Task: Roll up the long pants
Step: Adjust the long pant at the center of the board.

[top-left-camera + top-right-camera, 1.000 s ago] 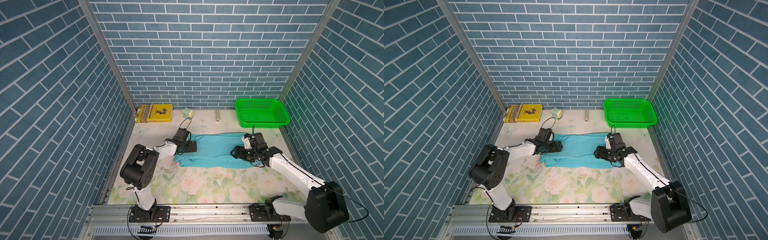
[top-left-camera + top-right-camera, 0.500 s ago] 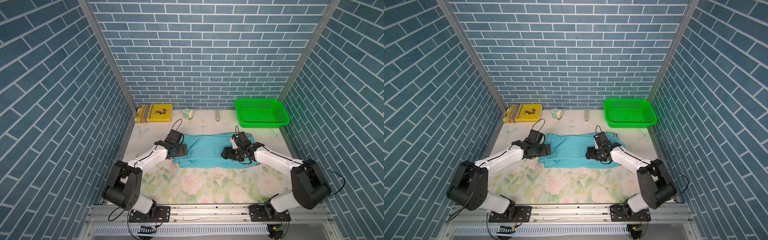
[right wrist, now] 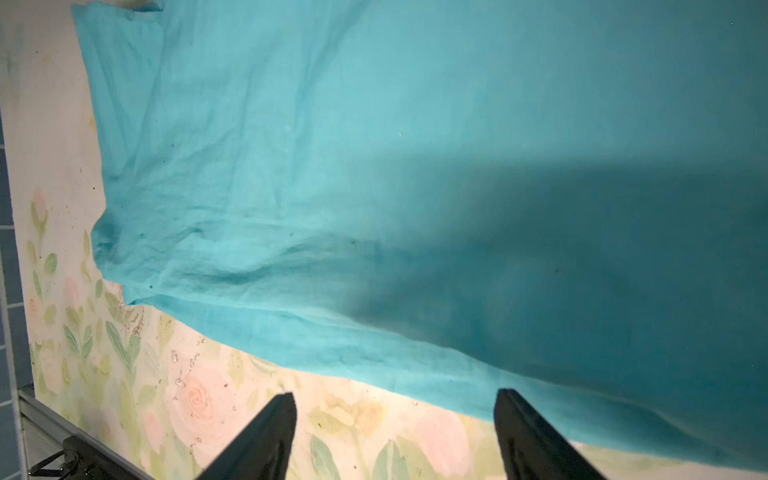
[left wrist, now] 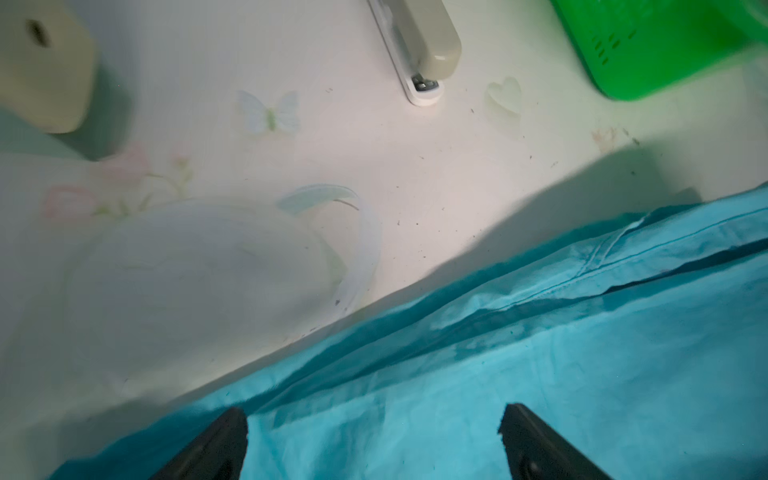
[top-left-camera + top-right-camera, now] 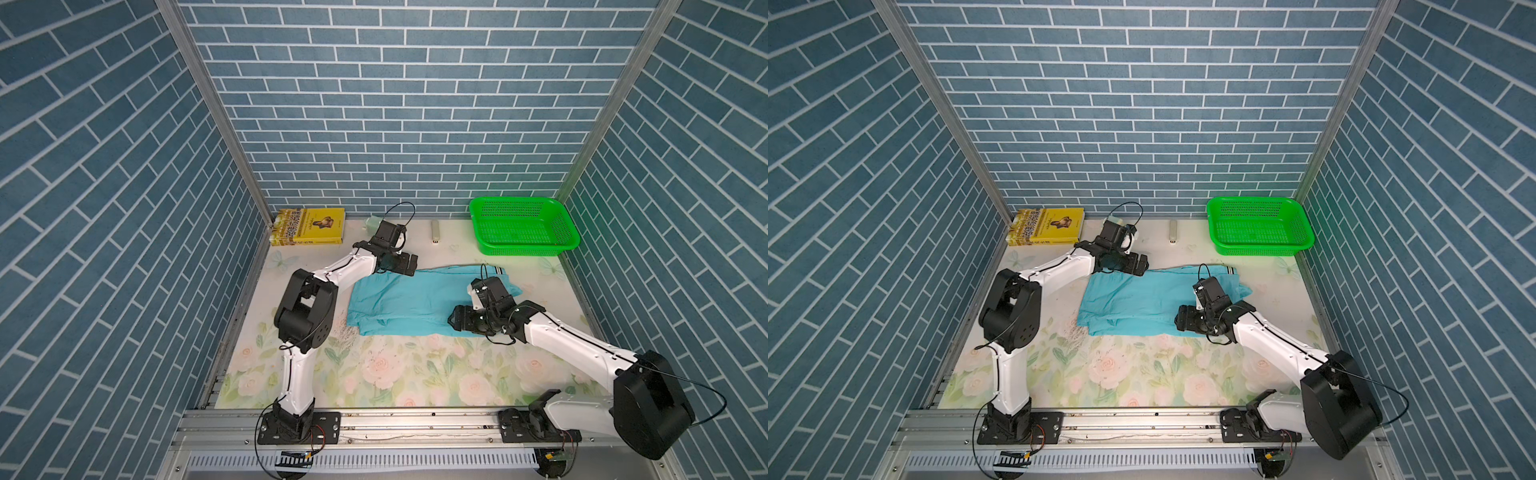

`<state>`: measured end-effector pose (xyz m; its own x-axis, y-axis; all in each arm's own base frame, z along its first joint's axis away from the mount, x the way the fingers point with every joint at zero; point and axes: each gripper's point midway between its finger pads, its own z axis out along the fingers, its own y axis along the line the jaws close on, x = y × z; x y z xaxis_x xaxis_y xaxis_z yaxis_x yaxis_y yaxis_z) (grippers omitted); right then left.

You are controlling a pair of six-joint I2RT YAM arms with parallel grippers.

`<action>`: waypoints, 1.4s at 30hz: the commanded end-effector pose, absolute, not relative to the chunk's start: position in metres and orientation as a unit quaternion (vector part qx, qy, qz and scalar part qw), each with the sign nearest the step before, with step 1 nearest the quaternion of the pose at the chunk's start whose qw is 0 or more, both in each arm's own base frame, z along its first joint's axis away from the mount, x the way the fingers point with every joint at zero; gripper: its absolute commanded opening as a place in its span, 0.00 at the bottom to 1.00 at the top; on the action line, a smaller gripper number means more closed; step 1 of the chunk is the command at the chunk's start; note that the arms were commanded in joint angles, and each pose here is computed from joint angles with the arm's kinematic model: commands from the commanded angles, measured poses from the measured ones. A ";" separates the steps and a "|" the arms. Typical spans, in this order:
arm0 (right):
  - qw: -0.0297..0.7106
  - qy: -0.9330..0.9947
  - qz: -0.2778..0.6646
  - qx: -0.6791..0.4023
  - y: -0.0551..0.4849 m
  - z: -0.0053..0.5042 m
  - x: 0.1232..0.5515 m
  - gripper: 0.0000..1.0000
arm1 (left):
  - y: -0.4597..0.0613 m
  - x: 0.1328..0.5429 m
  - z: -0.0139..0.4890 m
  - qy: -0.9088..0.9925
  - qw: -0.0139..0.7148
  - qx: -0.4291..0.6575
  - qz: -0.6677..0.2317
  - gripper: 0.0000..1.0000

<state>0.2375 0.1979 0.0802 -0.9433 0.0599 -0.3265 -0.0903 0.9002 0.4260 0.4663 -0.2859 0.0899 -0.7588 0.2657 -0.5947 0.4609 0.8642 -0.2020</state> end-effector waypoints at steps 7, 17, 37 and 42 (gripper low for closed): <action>0.143 0.968 0.205 0.008 0.188 0.066 0.225 0.80 | -0.346 0.445 0.061 0.870 0.238 0.372 -0.220 1.00; 0.151 0.967 0.207 0.012 0.185 0.073 0.228 0.80 | -0.362 0.434 0.039 0.862 0.207 0.402 -0.229 0.63; 0.190 0.938 0.288 -0.010 0.220 0.113 0.252 0.79 | -0.124 0.420 0.055 0.960 0.248 -0.075 -0.101 0.00; 0.193 0.924 0.330 -0.013 0.254 0.112 0.272 0.78 | -0.121 0.413 0.053 0.950 0.239 -0.159 -0.125 0.00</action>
<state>0.2532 0.2235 0.0938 -0.9397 0.0796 -0.3327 -0.1146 0.8431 0.5255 0.4133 -0.1246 0.0471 -0.8772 -0.2111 -0.4312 -0.1026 0.9598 -0.2612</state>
